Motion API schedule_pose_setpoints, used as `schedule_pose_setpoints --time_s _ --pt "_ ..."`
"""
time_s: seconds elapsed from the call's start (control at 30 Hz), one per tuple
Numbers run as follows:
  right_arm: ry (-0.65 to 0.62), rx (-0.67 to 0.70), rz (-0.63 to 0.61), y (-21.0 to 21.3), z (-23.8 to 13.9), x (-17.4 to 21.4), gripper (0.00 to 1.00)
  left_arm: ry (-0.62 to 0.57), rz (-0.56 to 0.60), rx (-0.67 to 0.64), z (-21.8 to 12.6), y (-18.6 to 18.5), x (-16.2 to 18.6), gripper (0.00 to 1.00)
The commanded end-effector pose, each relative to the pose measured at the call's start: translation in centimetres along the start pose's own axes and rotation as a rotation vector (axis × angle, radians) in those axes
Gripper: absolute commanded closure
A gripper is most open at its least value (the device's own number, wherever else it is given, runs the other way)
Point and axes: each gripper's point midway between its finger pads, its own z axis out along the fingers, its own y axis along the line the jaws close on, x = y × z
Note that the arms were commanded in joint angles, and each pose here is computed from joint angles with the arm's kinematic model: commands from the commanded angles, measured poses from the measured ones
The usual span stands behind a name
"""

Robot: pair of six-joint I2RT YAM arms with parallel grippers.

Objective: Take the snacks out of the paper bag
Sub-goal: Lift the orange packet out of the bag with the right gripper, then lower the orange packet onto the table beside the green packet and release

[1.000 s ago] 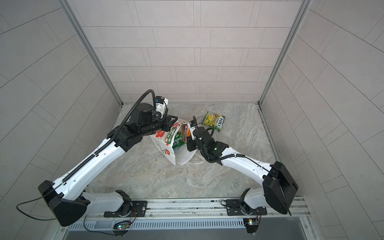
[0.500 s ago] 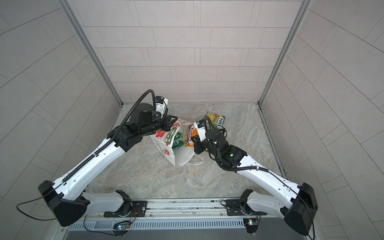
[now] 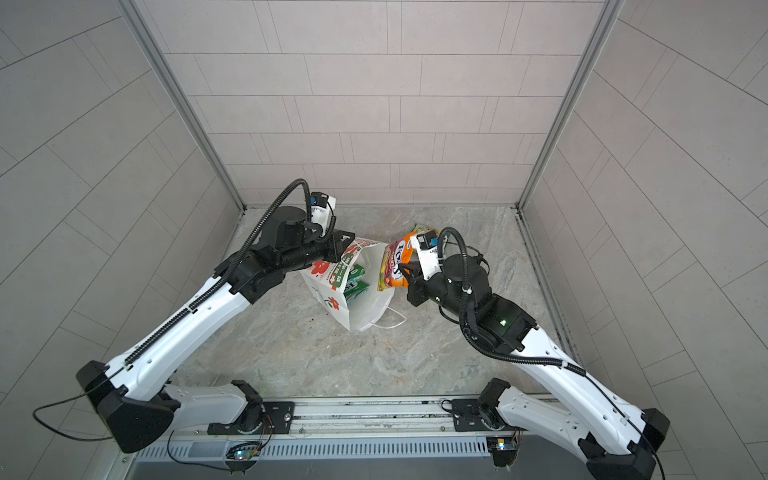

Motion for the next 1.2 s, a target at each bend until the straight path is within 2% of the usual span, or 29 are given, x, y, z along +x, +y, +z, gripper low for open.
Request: schedule_pose_setpoints --time_s 0.0,0.27,0.63,0.87,1.0,1.17 --pt "-0.079 0.148 -0.021 -2.9 -2.0 -2.6 1.00 -0.033 0.010 0.028 -0.4 -0.8 -0.7 1.00" --pt "-0.035 0.373 0.053 -10.0 -2.9 -2.1 1.00 -0.032 0.010 0.031 -0.5 -0.8 -0.6 1.00" --pt "0.115 0.593 0.148 -20.3 -0.7 1.4 1.00 -0.038 0.014 0.045 -0.9 -1.1 -0.7 1.00" --pt "0.175 0.638 0.210 -24.8 1.6 3.2 1.00 -0.041 0.018 0.047 -1.1 -1.1 -0.8 1.00" --pt "0.226 0.638 0.200 -26.8 3.8 4.4 1.00 -0.038 0.020 0.045 -1.2 -1.1 -0.6 1.00" --pt "0.266 0.578 0.217 -28.0 6.9 5.3 1.00 -0.038 0.024 0.045 -1.3 -1.0 -0.5 1.00"
